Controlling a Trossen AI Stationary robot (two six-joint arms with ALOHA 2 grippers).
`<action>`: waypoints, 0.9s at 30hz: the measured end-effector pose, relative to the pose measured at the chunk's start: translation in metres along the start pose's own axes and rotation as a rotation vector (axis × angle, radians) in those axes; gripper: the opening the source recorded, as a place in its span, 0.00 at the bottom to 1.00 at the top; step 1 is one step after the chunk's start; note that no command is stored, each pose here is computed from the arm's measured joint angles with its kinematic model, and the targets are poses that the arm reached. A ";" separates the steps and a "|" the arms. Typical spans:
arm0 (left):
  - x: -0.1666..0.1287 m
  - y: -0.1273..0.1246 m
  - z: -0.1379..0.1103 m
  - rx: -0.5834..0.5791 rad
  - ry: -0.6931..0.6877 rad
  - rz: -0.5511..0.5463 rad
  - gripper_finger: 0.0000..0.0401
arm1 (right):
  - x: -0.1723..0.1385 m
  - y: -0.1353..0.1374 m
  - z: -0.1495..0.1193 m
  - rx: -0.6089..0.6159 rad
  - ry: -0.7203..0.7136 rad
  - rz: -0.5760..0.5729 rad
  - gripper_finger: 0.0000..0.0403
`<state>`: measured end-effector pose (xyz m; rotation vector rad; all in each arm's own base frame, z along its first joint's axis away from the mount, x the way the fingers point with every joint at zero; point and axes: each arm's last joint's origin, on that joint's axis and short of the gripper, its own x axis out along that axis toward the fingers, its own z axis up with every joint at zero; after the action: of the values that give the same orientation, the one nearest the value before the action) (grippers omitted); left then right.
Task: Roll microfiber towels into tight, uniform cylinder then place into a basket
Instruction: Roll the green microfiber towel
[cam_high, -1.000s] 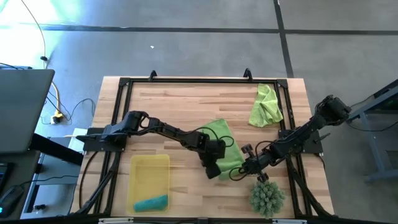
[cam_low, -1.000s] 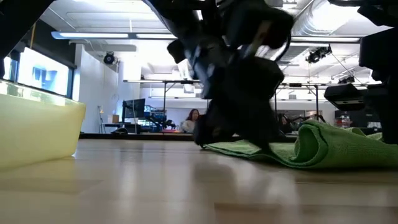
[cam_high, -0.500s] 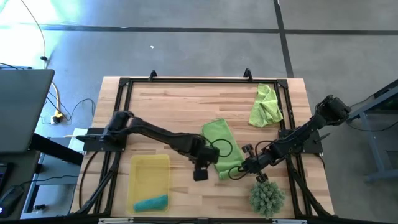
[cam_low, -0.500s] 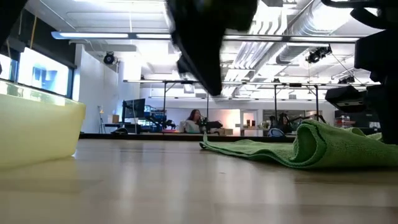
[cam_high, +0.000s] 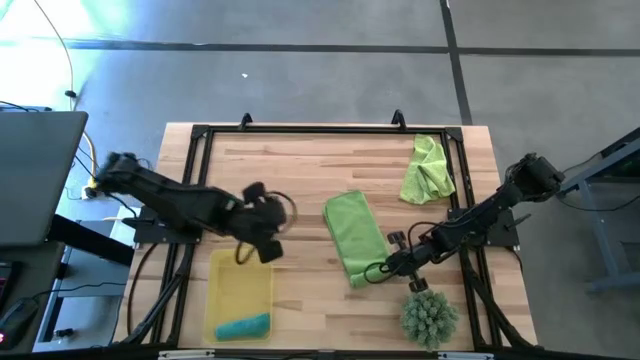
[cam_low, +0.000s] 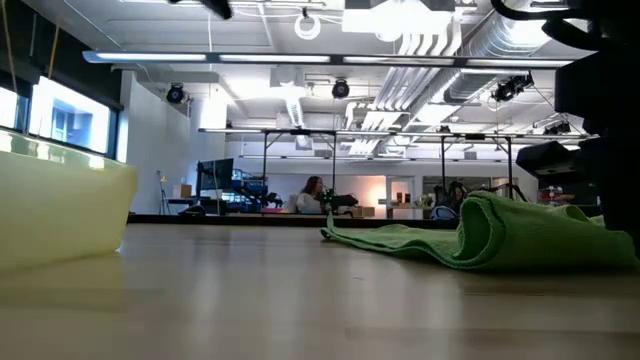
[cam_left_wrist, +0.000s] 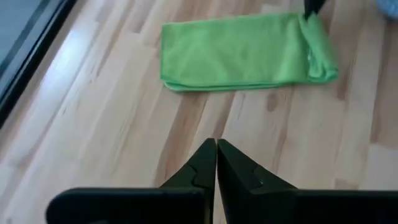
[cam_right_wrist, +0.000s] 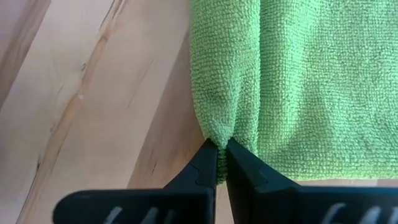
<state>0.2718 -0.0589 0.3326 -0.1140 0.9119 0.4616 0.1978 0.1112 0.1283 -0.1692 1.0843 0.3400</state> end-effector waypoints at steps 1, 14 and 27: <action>0.001 0.007 -0.009 -0.028 -0.026 -0.005 0.01 | 0.000 -0.001 0.000 0.003 -0.002 0.000 0.01; 0.126 0.011 -0.044 -0.064 -0.602 -0.379 0.09 | 0.001 -0.021 0.009 0.089 -0.080 -0.037 0.03; 0.186 -0.042 -0.028 0.296 -0.527 -0.396 0.38 | 0.011 -0.073 0.010 0.354 -0.090 -0.058 0.03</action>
<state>0.3666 -0.0419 0.1660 0.0954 0.4127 -0.0229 0.2366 0.0479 0.1213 0.1289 1.0311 0.0984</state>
